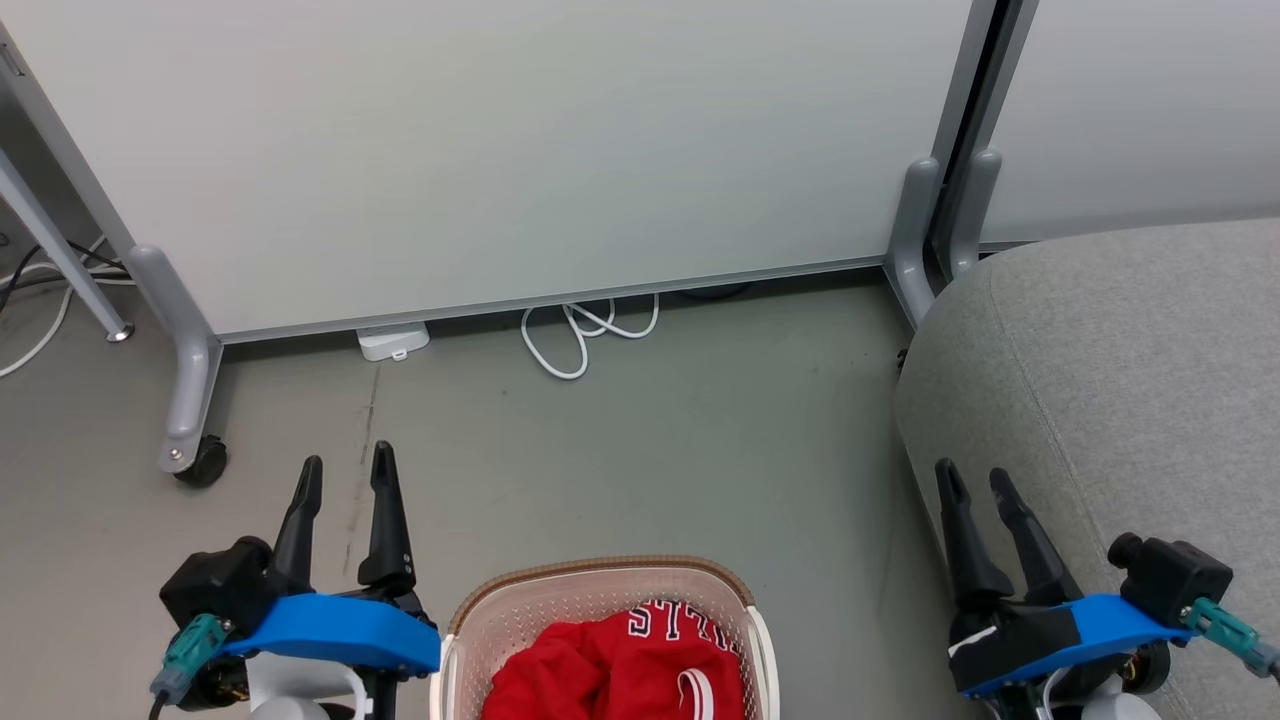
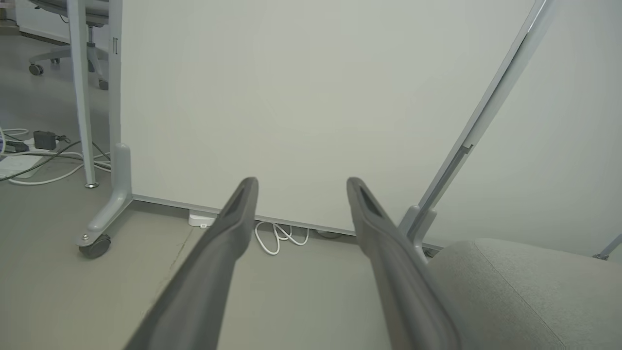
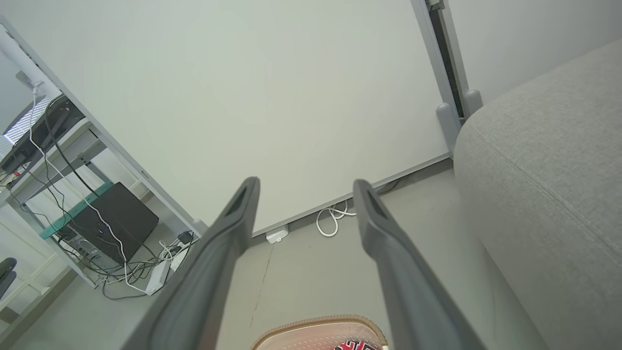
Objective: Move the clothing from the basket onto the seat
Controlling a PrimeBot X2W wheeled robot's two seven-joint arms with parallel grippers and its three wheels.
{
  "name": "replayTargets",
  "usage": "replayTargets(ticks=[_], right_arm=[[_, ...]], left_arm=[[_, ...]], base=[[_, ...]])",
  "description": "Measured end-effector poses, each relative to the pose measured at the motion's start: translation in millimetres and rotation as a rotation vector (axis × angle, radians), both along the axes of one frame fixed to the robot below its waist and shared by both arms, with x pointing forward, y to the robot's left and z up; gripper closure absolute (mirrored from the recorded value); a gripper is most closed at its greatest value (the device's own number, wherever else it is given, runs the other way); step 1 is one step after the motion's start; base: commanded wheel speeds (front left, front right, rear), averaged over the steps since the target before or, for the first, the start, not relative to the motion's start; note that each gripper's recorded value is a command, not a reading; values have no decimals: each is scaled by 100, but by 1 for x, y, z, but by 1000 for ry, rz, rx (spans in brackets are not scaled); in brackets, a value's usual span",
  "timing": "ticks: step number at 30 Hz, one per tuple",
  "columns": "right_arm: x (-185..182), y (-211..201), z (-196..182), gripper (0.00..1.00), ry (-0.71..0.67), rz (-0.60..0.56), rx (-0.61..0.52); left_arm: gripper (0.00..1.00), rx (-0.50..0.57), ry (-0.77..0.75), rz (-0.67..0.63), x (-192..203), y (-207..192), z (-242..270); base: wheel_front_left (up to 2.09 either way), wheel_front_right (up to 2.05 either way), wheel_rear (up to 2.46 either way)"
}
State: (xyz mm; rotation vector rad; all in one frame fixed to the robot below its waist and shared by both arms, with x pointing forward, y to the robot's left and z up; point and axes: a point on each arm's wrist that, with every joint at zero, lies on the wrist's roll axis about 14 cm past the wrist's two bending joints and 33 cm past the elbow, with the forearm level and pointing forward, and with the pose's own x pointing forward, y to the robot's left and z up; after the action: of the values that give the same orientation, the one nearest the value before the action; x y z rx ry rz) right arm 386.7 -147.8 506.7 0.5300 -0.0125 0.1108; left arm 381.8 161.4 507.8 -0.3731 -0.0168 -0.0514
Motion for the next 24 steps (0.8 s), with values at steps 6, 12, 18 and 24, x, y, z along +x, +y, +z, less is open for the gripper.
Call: replayTargets(ticks=[6,12,18,24], right_arm=[[-1,3,0,0,-14,11,-57],[-1,6,-1,0,-23,21,-111],[-1,10,-2,0,-31,33,-162],[-2,13,-2,0,-43,46,-209]], left_arm=[[0,67,-7,-14,-1,-4,-1],[0,125,-22,-28,-1,-8,1],[0,180,-32,-36,-2,-10,0],[0,226,-39,-46,-3,-13,-1]], base=[[0,0,0],[0,0,0],[0,0,0],[0,0,0]])
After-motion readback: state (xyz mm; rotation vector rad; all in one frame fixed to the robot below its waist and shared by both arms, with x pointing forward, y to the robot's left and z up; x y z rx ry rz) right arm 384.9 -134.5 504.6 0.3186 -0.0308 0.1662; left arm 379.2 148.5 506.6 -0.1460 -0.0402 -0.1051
